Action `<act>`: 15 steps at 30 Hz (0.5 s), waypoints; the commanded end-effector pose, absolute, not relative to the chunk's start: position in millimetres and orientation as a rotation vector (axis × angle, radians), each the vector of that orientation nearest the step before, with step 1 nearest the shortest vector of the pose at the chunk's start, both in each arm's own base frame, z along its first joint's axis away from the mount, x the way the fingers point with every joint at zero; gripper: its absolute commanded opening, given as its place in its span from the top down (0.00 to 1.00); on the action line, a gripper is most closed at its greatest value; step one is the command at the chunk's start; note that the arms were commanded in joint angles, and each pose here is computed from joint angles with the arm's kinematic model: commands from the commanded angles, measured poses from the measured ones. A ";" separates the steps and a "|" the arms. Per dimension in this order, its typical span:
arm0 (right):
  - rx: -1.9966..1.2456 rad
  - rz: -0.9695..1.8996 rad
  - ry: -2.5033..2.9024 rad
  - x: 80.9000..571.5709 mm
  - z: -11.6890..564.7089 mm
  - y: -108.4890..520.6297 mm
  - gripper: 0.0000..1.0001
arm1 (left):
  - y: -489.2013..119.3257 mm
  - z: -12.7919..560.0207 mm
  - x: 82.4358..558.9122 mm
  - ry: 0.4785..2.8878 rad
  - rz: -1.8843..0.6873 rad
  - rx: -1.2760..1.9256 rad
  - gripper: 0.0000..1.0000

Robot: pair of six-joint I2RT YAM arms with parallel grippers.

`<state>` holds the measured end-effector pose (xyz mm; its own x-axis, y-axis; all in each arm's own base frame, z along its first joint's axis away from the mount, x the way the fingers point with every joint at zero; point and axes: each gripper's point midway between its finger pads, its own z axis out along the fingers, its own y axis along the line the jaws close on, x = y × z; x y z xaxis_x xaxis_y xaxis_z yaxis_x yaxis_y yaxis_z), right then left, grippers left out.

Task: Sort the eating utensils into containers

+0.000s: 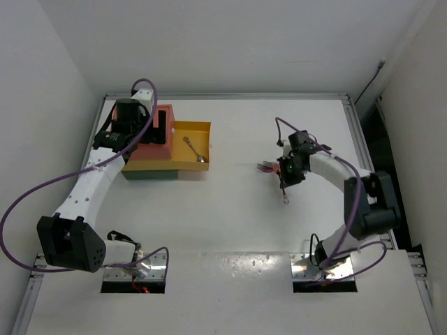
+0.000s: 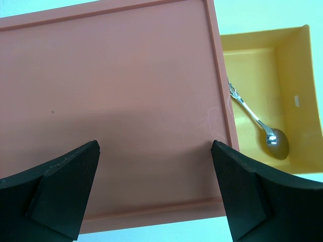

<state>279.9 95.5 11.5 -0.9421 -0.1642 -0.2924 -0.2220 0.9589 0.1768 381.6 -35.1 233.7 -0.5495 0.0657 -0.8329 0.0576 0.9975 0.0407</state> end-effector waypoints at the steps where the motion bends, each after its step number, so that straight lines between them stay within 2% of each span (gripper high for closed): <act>1: -0.410 0.437 2.564 302.2 74.6 115.9 1.00 | -28.8 219.3 371.2 2.220 0.023 0.098 0.00; 5: -0.525 0.464 2.444 316.4 114.9 127.4 1.00 | -31.0 226.3 371.4 2.202 0.008 0.104 0.00; 9: -0.625 0.597 2.278 352.3 171.9 163.2 1.00 | -34.5 233.4 371.3 2.184 -0.015 0.113 0.00; 11: -0.665 0.665 2.282 366.8 173.7 192.5 1.00 | -36.3 237.3 372.4 2.175 -0.026 0.118 0.00; 12: -0.685 0.687 2.201 386.4 203.9 209.8 1.00 | -36.6 237.3 372.4 2.175 -0.031 0.108 0.00; 15: -0.741 0.756 2.139 412.8 222.9 262.6 1.00 | -38.4 238.9 373.8 2.166 -0.041 0.112 0.00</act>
<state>399.3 206.7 193.4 -0.6310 -0.2638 -0.7295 -0.6027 0.7587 0.2471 380.4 -39.4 233.2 -0.5532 0.0630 -0.8307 0.0834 0.9963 0.0200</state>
